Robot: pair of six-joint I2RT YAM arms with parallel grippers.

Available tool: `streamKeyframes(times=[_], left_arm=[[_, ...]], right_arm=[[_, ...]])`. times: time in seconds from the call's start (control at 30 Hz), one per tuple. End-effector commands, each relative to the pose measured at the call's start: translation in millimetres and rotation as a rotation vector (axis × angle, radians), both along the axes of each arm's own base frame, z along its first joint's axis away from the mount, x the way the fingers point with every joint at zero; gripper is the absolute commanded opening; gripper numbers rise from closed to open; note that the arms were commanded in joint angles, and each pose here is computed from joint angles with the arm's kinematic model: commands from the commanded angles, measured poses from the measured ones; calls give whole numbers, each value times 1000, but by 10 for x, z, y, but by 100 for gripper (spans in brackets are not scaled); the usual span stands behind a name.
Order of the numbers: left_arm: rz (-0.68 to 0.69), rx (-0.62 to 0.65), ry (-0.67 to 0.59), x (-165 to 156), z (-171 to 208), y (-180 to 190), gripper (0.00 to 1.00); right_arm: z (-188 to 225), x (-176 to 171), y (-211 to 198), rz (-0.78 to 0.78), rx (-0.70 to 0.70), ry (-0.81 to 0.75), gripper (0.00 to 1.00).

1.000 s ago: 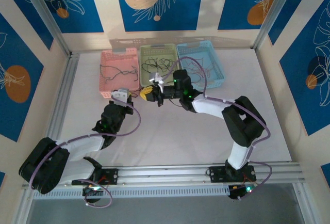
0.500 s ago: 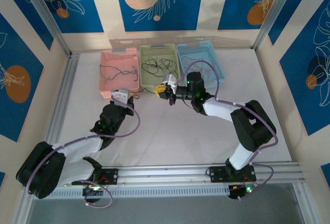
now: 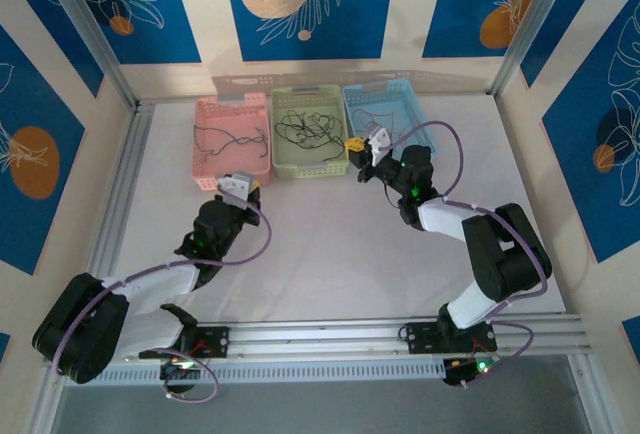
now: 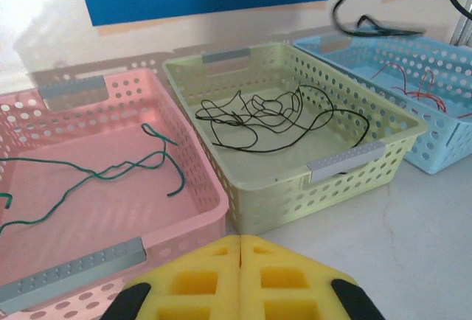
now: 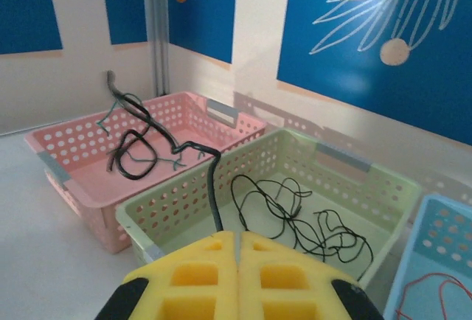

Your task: Untangle the cables

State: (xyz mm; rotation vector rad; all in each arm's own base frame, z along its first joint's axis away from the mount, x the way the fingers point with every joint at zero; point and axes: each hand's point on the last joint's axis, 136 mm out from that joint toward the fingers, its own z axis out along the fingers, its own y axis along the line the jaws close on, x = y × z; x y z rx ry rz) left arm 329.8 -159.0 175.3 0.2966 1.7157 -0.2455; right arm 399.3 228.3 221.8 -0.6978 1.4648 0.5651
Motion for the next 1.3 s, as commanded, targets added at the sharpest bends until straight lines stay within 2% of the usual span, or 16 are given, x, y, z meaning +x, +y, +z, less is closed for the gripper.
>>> streamKeyframes(times=[0.0,0.1,0.2,0.27,0.37,0.43,0.53,0.63,0.7,0.87,1.1,1.27], left_arm=[[-10,-30,-9,44,102,-33,0],[-29,-40,-2,17,108,-58,1],[-97,-85,6,-31,137,-149,40],[-169,-128,-9,-89,194,-252,58],[-264,-222,-52,-191,334,-328,76],[-281,-292,-63,-207,405,-284,82],[-345,-365,-72,-240,546,-271,83],[-360,-401,-25,-219,610,-235,80],[-407,-420,19,-234,657,-273,75],[-508,-420,0,-366,743,-364,64],[-516,-398,-18,-338,826,-378,65],[-562,-336,-38,-357,984,-442,76]], right_arm=[[224,-143,100,65,43,-57,0],[249,-195,133,104,61,-52,0],[271,-282,186,167,79,-47,0],[304,-365,234,220,92,-54,0],[334,-482,300,283,94,-73,0],[336,-560,358,325,88,-81,0],[362,-671,416,395,99,-78,0],[407,-757,424,458,125,-66,0],[439,-823,436,499,136,-62,0],[455,-889,473,536,135,-68,0],[459,-919,489,566,138,-42,0],[442,-910,525,600,123,33,0]])
